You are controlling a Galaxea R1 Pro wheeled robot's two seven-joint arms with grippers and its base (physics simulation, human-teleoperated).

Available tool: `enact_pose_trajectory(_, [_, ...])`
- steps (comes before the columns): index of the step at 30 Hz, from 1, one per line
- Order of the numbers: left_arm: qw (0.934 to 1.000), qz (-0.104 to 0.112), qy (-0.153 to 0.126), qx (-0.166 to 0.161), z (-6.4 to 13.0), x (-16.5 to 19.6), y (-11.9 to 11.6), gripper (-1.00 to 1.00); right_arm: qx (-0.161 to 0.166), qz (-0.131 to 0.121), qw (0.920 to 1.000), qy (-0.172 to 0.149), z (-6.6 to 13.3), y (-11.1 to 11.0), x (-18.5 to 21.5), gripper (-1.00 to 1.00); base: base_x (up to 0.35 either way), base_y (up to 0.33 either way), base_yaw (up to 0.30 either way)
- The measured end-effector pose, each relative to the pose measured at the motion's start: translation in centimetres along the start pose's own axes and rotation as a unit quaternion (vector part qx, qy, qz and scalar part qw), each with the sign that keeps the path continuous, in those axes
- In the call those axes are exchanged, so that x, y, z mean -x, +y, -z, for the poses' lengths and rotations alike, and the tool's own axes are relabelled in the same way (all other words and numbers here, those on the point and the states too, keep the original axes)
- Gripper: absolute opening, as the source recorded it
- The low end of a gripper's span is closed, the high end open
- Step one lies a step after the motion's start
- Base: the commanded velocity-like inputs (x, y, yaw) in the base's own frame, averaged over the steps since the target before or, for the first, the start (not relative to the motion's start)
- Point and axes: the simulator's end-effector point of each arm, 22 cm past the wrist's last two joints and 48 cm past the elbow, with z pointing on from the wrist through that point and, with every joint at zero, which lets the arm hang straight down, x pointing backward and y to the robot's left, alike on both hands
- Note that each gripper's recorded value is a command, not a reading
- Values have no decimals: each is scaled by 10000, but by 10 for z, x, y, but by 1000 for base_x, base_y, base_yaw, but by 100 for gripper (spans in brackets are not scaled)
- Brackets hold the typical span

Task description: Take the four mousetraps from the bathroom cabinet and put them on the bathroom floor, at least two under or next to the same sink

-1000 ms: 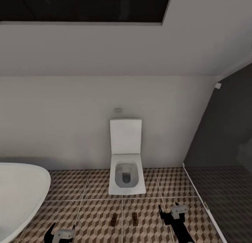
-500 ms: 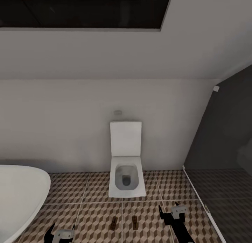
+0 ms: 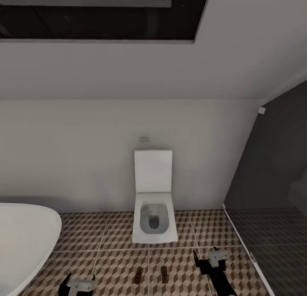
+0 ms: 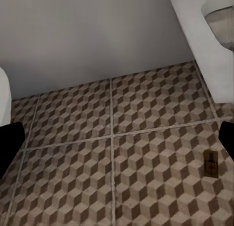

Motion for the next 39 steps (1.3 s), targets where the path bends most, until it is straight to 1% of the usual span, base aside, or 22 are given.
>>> enact_pose_trajectory(2, [9999, -25, 129, -4, 0, -6, 0, 100, -3, 3, 10000, 22, 0, 0, -1, 100, 0, 0, 0])
enact_pose_trajectory(4, [9992, -80, 397, -9, 1, -17, -1, 100, -13, 12, 10000, 78, 1, -2, -4, 100, 0, 0, 0])
enact_pose_trajectory(5, [9982, -119, 587, -12, 1, -26, 0, 100, -21, 17, 9999, 146, 3, -3, -9, 100, 0, 0, 0])
enact_pose_trajectory(6, [9976, -140, 683, -13, 2, -30, 0, 100, -21, 21, 9998, 190, 5, -3, -13, 100, 0, 0, 0])
enact_pose_trajectory(8, [9943, -220, 1040, -11, 5, -46, 1, 100, -22, 33, 9990, 436, 14, -4, -33, 100, 0, 0, 0])
enact_pose_trajectory(9, [9934, -240, 1123, -10, 6, -50, 2, 100, -17, 38, 9985, 551, 20, -3, -42, 100, 0, 0, 0])
enact_pose_trajectory(11, [9925, -257, 1199, -11, 8, -55, 2, 100, -10, 40, 9977, 670, 26, -2, -53, 100, 0, 0, 0])
enact_pose_trajectory(14, [9904, -287, 1355, -27, 19, -69, 2, 100, -3, 42, 9960, 890, 38, -1, -72, 100, 0, 0, 0])
enact_pose_trajectory(17, [9873, -320, 1555, -65, 36, -91, 0, 100, 12, 49, 9935, 1134, 53, 1, -94, 100, 0, 0, 0])
enact_pose_trajectory(21, [9848, -348, 1700, -95, 51, -107, -1, 100, 31, 54, 9912, 1324, 68, 2, -112, 100, 0, 0, 0])
enact_pose_trajectory(22, [9815, -384, 1873, -93, 69, -126, 3, 100, 57, 50, 9881, 1533, 87, 5, -133, 100, 0, 0, 0])
enact_pose_trajectory(23, [9794, -416, 1971, -108, 78, -137, 4, 100, 79, 49, 9865, 1637, 98, 7, -144, 100, 0, 0, 0])
enact_pose_trajectory(25, [9771, -443, 2079, -124, 88, -146, 5, 100, 98, 45, 9849, 1727, 107, 9, -153, 100, 0, 0, 0])
enact_pose_trajectory(27, [9731, -474, 2247, -171, 103, -162, 4, 100, 120, 38, 9827, 1845, 120, 12, -165, 100, 0, 0, 0])
enact_pose_trajectory(28, [9704, -485, 2358, -218, 115, -172, 3, 100, 132, 35, 9814, 1915, 128, 14, -172, 100, 0, 0, 0])
enact_pose_trajectory(29, [9689, -491, 2413, -249, 121, -178, 1, 100, 137, 33, 9807, 1950, 132, 15, -176, 100, 0, 0, 0])
enact_pose_trajectory(30, [9650, -492, 2555, -334, 138, -191, -2, 100, 156, 29, 9783, 2068, 144, 17, -186, 100, 0, 0, 0])
enact_pose_trajectory(33, [9613, -488, 2679, -416, 153, -203, -5, 100, 188, 24, 9749, 2217, 156, 20, -198, 100, 0, 0, 0])
enact_pose_trajectory(34, [9593, -481, 2745, -451, 162, -209, -6, 100, 220, 21, 9723, 2327, 165, 21, -205, 100, 0, 0, 0])
enact_pose_trajectory(36, [9574, -480, 2806, -479, 170, -215, -7, 100, 276, 11, 9694, 2438, 173, 24, -213, 100, 0, 0, 0])
enact_pose_trajectory(37, [9559, -483, 2856, -494, 176, -220, -7, 100, 362, -4, 9663, 2548, 183, 29, -221, 100, 0, 0, 0])
enact_pose_trajectory(39, [9546, -493, 2895, -493, 182, -223, -4, 100, 462, -25, 9629, 2658, 193, 34, -229, 100, 0, 0, 0])
